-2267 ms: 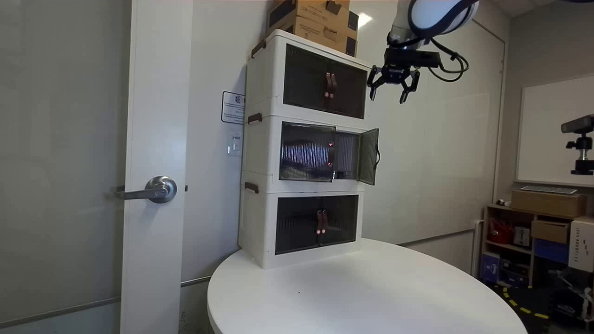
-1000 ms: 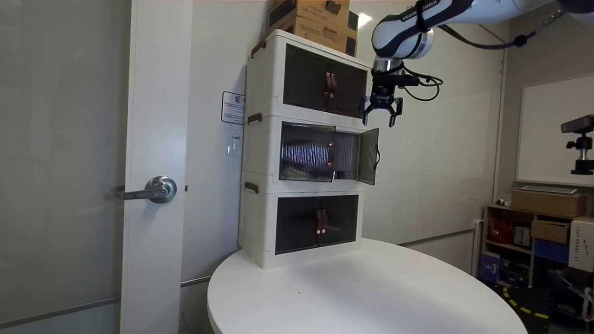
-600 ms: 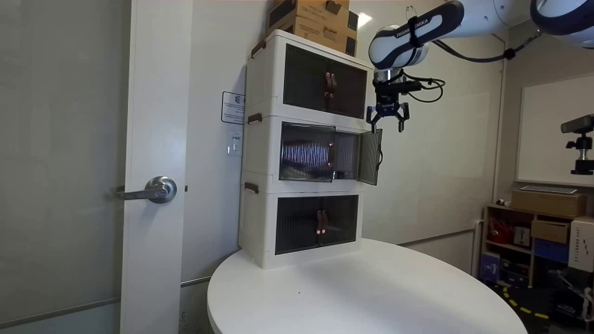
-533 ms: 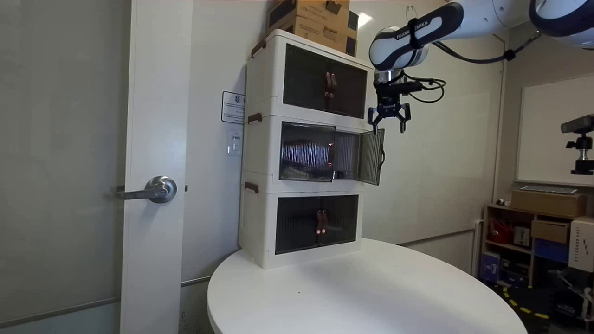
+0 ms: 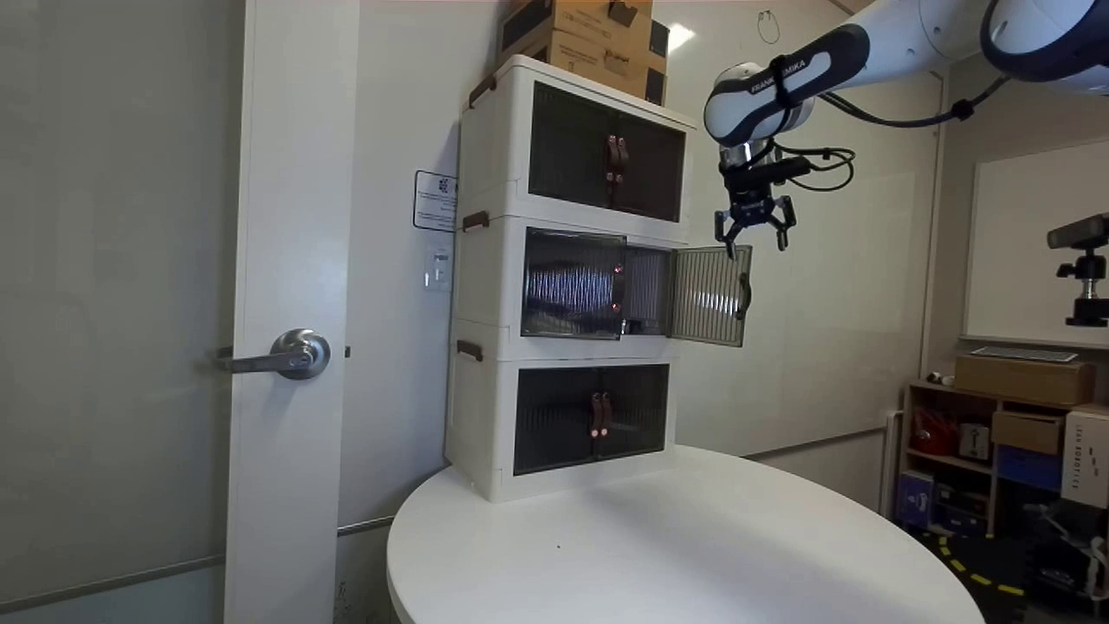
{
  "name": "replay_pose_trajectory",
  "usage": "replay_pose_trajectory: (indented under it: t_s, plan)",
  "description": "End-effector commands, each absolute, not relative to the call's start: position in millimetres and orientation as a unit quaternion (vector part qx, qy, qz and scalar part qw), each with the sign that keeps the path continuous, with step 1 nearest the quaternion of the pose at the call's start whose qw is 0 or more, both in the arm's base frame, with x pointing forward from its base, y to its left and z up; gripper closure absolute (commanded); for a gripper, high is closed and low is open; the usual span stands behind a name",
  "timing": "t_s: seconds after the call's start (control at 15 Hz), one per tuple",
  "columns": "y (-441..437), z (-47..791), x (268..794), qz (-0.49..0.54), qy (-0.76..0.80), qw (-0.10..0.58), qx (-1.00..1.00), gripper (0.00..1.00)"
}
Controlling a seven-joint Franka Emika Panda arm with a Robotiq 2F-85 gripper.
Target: Open the right and left middle cabinet doors, respectively
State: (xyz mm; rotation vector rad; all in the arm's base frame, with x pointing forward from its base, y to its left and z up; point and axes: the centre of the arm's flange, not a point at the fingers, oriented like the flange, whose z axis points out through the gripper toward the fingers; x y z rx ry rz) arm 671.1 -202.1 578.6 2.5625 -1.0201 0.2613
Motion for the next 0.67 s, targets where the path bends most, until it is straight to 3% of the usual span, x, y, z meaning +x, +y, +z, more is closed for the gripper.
replay_pose_trajectory:
  t_s: [0.0, 0.33, 0.6]
  plan:
    - [-226.1, 584.0, 663.1, 0.103, -0.383, 0.224, 0.890, 0.00]
    - [-244.4, 590.3, 661.8, 0.132, -0.394, 0.256, 0.873, 0.00]
    - [-226.9, 607.6, 657.5, 0.165, -0.380, 0.222, 0.883, 0.00]
